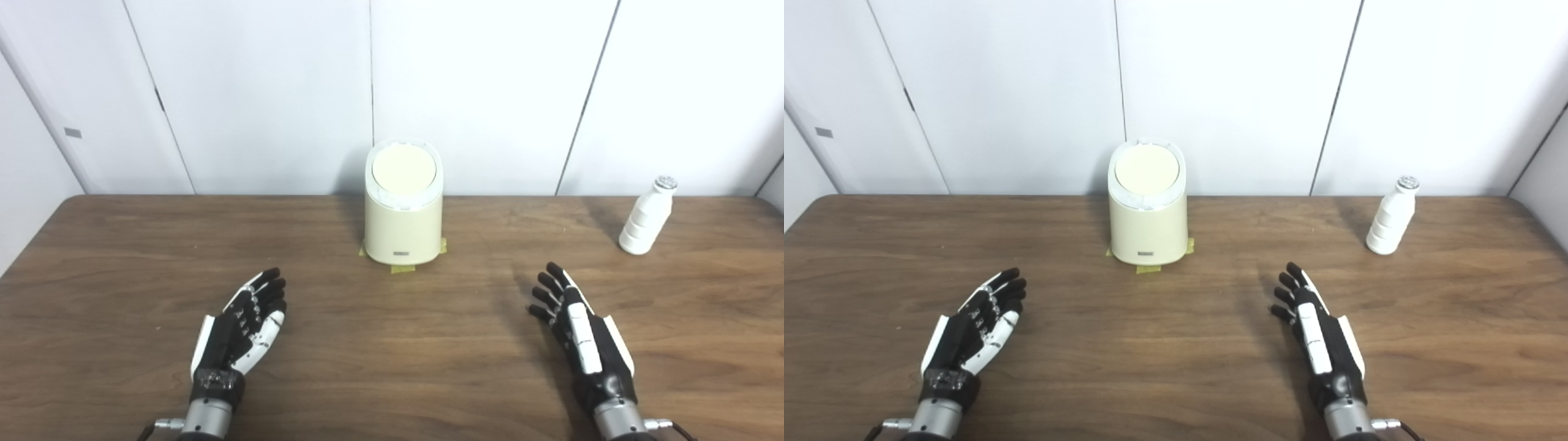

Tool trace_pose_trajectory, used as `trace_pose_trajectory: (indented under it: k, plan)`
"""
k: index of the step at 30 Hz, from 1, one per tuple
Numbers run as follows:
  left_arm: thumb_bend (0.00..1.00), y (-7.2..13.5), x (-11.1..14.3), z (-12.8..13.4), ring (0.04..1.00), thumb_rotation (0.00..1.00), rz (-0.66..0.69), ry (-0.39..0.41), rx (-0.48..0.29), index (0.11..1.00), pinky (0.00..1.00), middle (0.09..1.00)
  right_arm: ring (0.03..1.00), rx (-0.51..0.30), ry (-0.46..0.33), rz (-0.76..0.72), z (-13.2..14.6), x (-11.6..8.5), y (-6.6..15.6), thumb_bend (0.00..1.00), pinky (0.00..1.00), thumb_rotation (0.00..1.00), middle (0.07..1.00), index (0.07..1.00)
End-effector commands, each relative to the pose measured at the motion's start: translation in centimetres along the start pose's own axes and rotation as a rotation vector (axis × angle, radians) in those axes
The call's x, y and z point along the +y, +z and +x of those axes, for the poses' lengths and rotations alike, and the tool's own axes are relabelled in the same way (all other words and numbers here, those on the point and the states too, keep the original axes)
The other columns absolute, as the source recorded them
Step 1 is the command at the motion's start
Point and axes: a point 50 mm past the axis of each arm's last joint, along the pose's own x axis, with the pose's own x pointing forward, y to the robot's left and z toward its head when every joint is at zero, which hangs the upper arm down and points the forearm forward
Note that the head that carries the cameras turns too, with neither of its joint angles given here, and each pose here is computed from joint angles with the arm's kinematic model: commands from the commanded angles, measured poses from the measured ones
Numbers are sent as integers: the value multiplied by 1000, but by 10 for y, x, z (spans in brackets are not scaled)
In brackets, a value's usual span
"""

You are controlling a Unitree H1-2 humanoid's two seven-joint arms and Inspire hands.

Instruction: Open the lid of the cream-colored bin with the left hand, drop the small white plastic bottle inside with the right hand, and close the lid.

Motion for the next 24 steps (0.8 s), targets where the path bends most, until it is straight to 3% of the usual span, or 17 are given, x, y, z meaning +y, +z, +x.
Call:
trace_pose_trajectory:
  k: [1, 17, 20, 24]
  plan:
    - [321, -30, -5, -23, 838, 309, -15, -5, 121, 862, 866, 827, 894, -9, 13, -16, -1, 0, 3, 495, 823, 963, 922, 935]
    - [328, -30, -3, -24, 839, 344, 23, -5, 118, 865, 862, 836, 894, -11, 13, -2, 0, 1, 4, 498, 832, 954, 920, 933]
    - [305, -29, -4, -25, 834, 272, 37, 3, 111, 860, 834, 830, 894, -15, 14, -11, 0, 0, 3, 492, 823, 968, 919, 939]
    - [332, -22, -4, -25, 836, 265, 27, 14, 98, 863, 836, 834, 897, -8, 9, 9, -2, -1, 0, 498, 824, 942, 920, 936]
